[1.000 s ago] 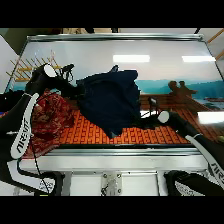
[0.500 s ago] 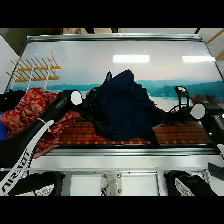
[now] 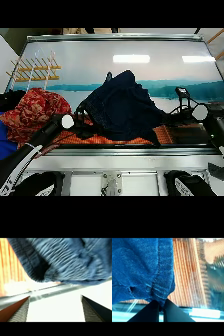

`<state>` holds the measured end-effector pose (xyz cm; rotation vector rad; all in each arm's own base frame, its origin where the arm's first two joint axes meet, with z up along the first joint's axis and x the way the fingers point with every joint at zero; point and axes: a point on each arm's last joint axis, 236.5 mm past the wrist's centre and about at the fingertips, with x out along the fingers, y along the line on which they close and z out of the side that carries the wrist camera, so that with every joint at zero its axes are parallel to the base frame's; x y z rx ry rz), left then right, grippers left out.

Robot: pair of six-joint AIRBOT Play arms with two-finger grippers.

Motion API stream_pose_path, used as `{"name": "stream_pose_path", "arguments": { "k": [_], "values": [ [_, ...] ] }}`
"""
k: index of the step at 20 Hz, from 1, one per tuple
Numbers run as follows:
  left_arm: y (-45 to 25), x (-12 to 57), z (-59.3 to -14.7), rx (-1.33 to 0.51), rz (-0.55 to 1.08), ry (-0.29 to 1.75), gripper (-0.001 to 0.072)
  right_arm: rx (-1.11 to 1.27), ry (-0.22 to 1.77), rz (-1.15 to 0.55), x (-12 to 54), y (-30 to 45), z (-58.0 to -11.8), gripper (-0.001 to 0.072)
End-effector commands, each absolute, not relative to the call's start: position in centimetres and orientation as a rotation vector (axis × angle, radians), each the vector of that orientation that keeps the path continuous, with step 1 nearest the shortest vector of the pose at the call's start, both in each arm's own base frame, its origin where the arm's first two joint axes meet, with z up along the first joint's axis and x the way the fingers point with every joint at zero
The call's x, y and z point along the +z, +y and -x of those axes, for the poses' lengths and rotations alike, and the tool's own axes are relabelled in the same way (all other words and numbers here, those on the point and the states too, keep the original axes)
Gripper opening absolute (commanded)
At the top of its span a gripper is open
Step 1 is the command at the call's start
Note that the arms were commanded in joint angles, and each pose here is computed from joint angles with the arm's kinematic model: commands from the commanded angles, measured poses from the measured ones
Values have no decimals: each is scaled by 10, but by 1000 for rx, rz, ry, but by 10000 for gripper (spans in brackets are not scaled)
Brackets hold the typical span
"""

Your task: Fold the clothes and pants, and hang the long-sleeved shirts on hangers.

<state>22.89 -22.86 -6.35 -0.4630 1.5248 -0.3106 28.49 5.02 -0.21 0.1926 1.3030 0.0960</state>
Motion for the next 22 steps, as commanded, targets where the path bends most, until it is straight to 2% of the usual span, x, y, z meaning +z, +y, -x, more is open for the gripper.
{"name": "stream_pose_path", "arguments": {
  "k": [1, 5, 14, 15, 16, 18, 19, 20, 21, 22],
  "values": [
    [-227, -88, -226, -214, 611, 1514, 698, 102, 1306, -204, -2, 53, -284, 23],
    [-236, -97, -241, -203, 642, 1544, 698, 107, 1306, -212, -1, 55, -284, 23],
    [-274, -110, -258, -259, 524, 1590, 697, 109, 1326, -211, -2, 55, -279, 23],
    [-273, -110, -260, -250, 520, 1588, 680, 109, 1326, -210, -2, 55, -279, 23],
    [-273, -109, -262, -245, 528, 1581, 604, 109, 1326, -211, -2, 55, -279, 23],
    [-275, -108, -269, -238, 552, 1553, 601, 111, 1326, -215, -2, 56, -279, 23],
    [-275, -108, -272, -230, 563, 1539, 575, 114, 1325, -219, -2, 57, -279, 23],
    [-274, -109, -275, -224, 563, 1530, 204, 118, 1325, -226, -1, 58, -279, 23],
    [-273, -107, -282, -219, 578, 1508, 24, 119, 1325, -227, -1, 59, -279, 23],
    [-272, -102, -287, -219, 596, 1496, 27, 119, 1323, -226, -1, 58, -279, 23]
  ]
}}
